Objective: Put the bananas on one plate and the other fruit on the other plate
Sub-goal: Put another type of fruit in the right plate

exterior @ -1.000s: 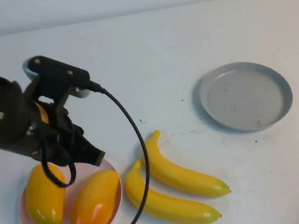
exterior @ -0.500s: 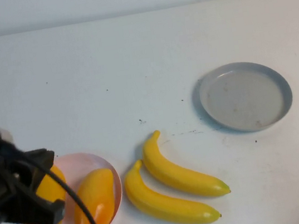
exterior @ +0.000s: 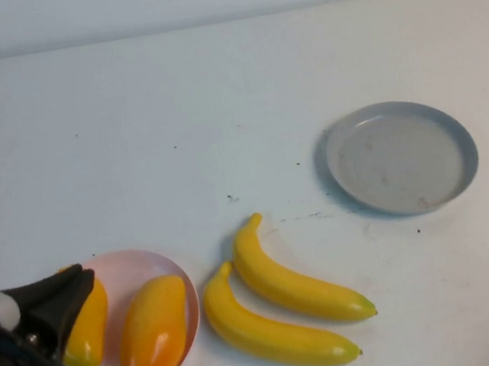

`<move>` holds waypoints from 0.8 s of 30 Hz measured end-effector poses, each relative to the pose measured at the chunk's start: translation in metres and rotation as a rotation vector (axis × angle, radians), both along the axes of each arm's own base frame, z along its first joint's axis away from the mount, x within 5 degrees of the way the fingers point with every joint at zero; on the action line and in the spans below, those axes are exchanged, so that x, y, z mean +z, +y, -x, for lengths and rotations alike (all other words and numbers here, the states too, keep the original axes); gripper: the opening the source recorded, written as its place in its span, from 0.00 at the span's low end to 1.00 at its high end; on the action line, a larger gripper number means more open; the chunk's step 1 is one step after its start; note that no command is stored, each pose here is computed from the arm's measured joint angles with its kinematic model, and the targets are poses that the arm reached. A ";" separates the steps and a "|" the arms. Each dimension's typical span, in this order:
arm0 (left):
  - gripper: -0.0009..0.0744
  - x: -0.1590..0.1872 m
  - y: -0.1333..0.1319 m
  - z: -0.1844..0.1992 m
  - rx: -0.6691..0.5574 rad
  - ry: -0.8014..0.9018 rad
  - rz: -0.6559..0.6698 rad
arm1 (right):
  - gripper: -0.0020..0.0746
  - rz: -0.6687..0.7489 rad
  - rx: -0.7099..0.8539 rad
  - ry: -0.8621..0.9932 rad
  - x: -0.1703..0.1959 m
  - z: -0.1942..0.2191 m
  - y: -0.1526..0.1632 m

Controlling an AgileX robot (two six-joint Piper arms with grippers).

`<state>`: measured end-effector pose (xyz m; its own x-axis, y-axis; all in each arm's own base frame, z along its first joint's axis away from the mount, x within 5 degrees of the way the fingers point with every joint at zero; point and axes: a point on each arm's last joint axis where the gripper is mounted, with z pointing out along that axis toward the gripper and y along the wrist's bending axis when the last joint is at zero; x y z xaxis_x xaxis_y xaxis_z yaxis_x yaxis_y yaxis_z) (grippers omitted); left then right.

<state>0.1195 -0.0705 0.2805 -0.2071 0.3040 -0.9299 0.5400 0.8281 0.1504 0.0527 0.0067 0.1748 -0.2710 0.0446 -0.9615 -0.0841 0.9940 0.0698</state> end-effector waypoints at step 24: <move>0.01 -0.070 0.061 0.057 0.374 -0.384 0.239 | 0.00 0.000 0.000 0.000 0.000 0.000 0.000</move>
<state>0.0625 -0.0098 0.2106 0.1049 0.0478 -0.9933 0.1483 0.9869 0.0632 0.0527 0.0067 0.1748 -0.2710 0.0446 -0.9615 -0.0841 0.9940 0.0698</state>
